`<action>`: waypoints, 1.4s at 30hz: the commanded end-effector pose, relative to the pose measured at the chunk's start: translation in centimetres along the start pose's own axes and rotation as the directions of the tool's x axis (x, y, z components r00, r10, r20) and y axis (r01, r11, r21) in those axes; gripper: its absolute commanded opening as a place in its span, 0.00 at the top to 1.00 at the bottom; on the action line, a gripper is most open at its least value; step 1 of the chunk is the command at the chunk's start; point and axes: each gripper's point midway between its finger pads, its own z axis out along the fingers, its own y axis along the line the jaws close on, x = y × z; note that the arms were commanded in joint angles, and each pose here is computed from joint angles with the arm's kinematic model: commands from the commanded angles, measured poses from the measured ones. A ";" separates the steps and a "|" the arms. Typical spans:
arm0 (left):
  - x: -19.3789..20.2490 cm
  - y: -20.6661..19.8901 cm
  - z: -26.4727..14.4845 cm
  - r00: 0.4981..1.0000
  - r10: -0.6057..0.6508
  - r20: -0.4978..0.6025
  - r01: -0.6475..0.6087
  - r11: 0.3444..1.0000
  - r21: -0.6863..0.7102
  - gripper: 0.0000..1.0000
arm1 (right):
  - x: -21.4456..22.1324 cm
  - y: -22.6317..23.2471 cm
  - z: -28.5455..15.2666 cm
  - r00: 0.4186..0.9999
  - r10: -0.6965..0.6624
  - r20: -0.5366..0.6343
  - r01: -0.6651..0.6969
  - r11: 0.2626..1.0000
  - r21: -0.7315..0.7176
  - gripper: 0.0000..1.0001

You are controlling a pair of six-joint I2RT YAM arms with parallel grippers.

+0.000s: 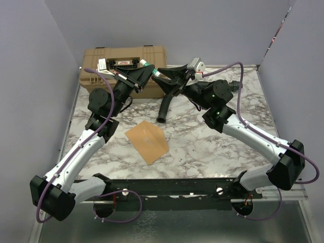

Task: Place the letter into the envelope and seal it

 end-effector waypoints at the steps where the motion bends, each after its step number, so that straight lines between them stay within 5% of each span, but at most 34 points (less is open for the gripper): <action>1: 0.0 0.0 -0.2 1.000 -0.003 0.000 0.003 1.000 0.007 1.00 | -1.9 -1.7 0.1 0.995 -0.052 0.080 0.046 0.996 0.075 0.61; 5: 0.0 0.1 -0.1 1.000 -0.004 0.000 0.004 1.000 0.005 1.00 | -1.7 -1.8 0.3 0.995 -0.059 0.079 0.053 0.995 0.080 0.64; 9: -0.2 0.0 -0.1 1.000 0.000 0.006 0.000 1.000 0.007 1.00 | -1.6 -2.0 0.5 0.994 -0.071 0.084 0.064 0.994 0.087 0.47; 13: -0.4 -0.1 -0.2 1.000 0.007 0.017 -0.007 1.000 0.009 1.00 | -1.3 -2.1 0.6 0.994 -0.079 0.079 0.071 0.993 0.095 0.46; 26: 0.4 -0.2 0.0 0.999 0.025 -0.027 -0.024 0.999 0.022 1.00 | -1.0 -2.3 1.3 0.998 -0.035 0.060 0.028 0.994 0.105 0.86; 29: 0.8 0.1 -0.2 0.997 0.057 -0.054 -0.055 0.998 0.026 0.79 | -1.0 -3.0 0.9 0.998 -0.005 0.057 -0.004 0.988 0.154 0.98; 31: 1.0 0.3 -0.4 0.993 0.087 -0.080 -0.084 0.996 0.033 0.54 | -0.8 -3.5 0.3 0.999 0.012 0.047 -0.020 0.982 0.185 0.99; 32: 1.1 0.3 -0.5 0.990 0.097 -0.104 -0.093 0.995 0.039 0.33 | -0.7 -3.8 0.0 0.997 0.055 0.051 -0.064 0.979 0.192 0.99; 34: 0.8 0.4 -0.7 0.986 0.100 -0.130 -0.094 0.994 0.054 0.14 | -0.5 -4.3 -0.9 0.989 0.133 0.058 -0.141 0.973 0.182 0.99; 37: 0.1 0.2 -1.2 0.982 0.112 -0.154 -0.100 0.992 0.078 0.01 | 0.0 -5.6 -2.5 0.965 0.249 0.076 -0.259 0.948 0.183 0.99; 42: -0.4 0.9 -1.4 0.964 0.132 -0.231 -0.116 0.990 0.080 0.01 | 0.0 -6.2 -4.6 0.921 0.387 0.048 -0.390 0.905 0.170 0.99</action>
